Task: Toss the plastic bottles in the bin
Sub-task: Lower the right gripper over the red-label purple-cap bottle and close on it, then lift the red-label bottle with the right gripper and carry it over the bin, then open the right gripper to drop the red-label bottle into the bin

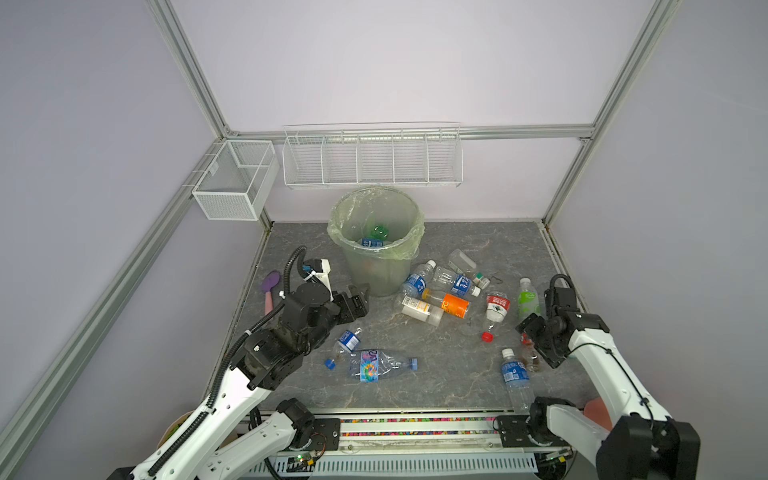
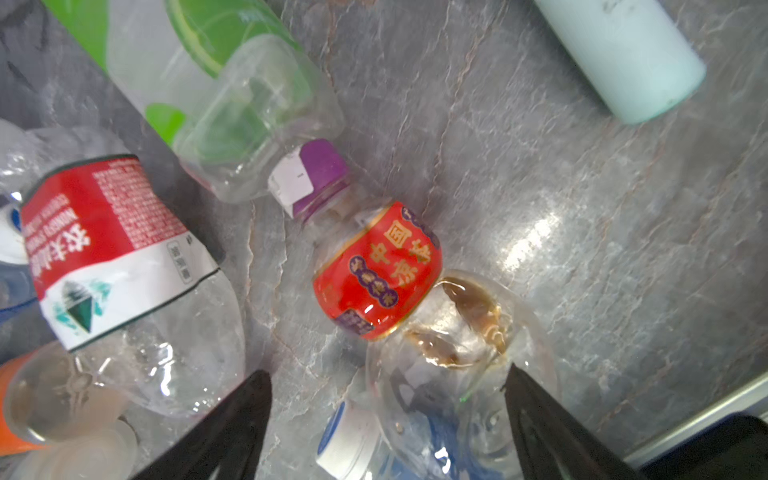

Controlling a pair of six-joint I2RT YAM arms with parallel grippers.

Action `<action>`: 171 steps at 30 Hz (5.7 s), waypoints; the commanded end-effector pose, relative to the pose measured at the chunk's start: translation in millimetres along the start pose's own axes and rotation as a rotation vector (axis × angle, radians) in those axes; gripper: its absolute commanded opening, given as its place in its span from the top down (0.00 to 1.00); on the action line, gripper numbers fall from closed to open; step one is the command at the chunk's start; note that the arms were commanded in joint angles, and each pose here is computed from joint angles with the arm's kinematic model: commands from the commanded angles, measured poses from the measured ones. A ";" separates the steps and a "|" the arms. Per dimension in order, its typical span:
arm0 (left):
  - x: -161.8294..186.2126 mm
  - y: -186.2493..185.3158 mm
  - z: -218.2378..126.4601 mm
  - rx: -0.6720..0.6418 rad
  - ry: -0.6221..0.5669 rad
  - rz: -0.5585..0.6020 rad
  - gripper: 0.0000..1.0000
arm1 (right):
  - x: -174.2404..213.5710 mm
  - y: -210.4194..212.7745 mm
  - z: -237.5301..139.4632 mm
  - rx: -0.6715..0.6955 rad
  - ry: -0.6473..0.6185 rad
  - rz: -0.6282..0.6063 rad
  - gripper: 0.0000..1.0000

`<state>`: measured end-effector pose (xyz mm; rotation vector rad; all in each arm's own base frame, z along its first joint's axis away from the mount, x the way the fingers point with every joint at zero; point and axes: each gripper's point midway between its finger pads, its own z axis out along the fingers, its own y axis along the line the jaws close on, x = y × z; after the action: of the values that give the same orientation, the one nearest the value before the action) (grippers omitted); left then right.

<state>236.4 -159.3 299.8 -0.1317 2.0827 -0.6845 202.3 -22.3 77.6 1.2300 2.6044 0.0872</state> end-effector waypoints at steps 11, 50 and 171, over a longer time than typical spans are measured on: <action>-2.4 -3.0 -1.1 -0.001 0.003 -0.008 0.05 | -14.0 -29.7 0.3 0.229 -0.029 -0.116 0.11; 2.7 9.2 -9.7 -0.033 0.004 -0.009 0.05 | 12.6 -7.2 55.5 0.098 0.106 -0.121 0.32; 49.8 40.0 -38.3 -0.001 0.084 -0.079 0.08 | 95.9 403.4 -352.9 -0.906 -0.615 -1.080 0.12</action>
<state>185.3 -123.3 248.2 -0.2028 2.1809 -0.7181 359.0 329.2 472.0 -0.4053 1.9080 0.5212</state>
